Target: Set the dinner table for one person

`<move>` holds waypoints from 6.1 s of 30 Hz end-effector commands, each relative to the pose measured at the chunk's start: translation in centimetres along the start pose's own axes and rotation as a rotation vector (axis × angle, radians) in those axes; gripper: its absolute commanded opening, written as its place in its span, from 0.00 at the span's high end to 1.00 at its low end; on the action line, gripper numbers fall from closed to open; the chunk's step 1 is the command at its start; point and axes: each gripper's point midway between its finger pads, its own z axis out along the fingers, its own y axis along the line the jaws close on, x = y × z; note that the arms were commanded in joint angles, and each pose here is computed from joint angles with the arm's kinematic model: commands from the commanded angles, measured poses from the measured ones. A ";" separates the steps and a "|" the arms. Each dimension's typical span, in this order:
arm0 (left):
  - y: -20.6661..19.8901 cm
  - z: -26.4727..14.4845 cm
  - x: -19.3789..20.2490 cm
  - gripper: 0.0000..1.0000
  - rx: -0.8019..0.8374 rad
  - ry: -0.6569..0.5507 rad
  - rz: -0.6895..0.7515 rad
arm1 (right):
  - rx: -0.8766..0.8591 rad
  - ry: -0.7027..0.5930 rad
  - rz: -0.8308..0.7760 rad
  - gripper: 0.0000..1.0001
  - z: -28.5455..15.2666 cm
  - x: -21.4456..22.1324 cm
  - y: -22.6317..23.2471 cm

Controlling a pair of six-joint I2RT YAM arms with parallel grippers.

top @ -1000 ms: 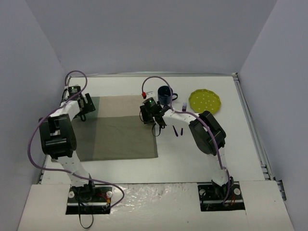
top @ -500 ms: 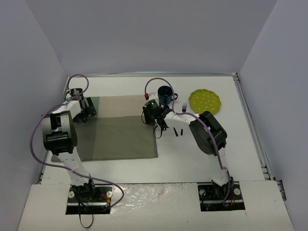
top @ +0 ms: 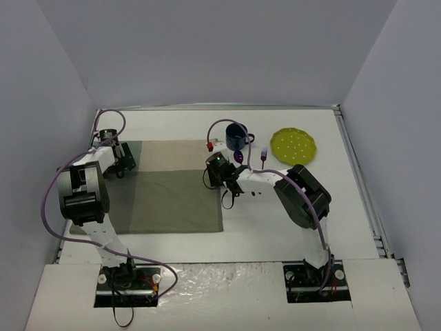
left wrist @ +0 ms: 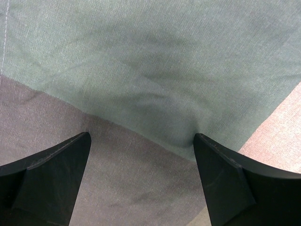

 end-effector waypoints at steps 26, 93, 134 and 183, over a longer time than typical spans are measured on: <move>3.6 -3.4 3.5 0.12 -0.108 0.051 0.017 | -0.053 0.325 -0.085 0.64 -5.1 9.7 0.7; -4.3 -24.4 0.6 0.03 0.328 -0.466 0.152 | 0.504 -0.091 1.027 0.61 -4.4 1.4 -37.8; -9.4 -25.5 2.3 0.03 0.522 -0.368 0.140 | 0.136 -0.363 1.057 1.00 -15.1 -7.1 -34.5; -31.0 -24.6 8.3 0.16 0.789 -0.079 0.314 | -0.438 -0.234 0.750 1.00 -15.6 -12.1 -11.1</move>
